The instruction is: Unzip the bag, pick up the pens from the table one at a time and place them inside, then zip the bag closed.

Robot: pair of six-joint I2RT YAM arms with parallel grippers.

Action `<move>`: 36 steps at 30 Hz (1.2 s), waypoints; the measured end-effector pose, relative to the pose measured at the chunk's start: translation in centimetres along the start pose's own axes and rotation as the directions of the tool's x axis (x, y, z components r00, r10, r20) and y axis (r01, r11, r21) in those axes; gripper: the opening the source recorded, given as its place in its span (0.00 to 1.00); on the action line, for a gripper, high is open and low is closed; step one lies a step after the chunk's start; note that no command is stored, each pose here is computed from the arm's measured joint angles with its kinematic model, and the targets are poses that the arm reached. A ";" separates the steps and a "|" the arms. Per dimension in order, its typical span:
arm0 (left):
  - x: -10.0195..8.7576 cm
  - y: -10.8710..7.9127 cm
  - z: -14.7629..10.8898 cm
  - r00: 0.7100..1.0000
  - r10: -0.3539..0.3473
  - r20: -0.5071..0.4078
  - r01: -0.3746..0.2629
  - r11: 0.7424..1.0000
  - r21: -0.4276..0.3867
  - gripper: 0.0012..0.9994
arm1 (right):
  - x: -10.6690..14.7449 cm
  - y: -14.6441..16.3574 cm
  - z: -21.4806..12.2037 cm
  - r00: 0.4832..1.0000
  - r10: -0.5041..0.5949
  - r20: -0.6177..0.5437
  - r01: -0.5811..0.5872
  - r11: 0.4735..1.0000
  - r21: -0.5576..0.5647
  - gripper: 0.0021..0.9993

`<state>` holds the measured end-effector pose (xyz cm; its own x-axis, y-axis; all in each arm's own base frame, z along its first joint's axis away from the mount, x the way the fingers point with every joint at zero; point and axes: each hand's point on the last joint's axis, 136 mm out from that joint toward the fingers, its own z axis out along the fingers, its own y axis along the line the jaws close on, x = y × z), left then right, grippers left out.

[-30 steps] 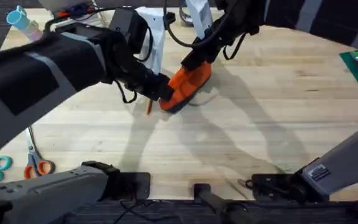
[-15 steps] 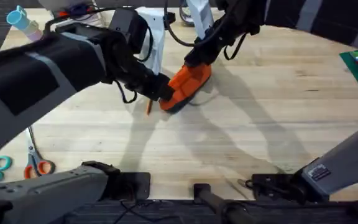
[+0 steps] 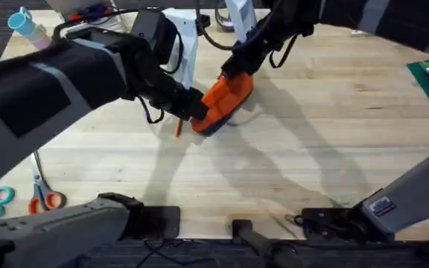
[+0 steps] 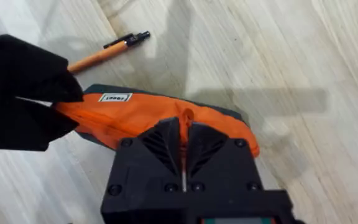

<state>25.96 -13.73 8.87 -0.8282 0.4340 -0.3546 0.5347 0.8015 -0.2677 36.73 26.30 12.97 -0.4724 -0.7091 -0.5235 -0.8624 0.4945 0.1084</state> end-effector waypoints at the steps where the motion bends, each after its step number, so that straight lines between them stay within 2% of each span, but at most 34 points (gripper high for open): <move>1: 0.0 0.0 0.0 1.000 0.000 0.000 0.000 1.000 0.000 0.04 | 0.0 0.0 -0.2 1.000 0.002 -0.005 -0.002 1.000 0.000 0.03; 36: 0.1 -0.1 0.0 1.000 -0.001 -0.002 0.001 1.000 0.007 0.04 | 0.7 0.7 -1.3 0.998 0.024 -0.064 -0.025 1.000 -0.019 0.03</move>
<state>25.85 -13.81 8.88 -0.8291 0.4338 -0.3527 0.5348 0.7992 -0.2744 35.56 25.51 13.78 -0.5038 -0.7278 -0.4652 -0.8534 0.5029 0.1374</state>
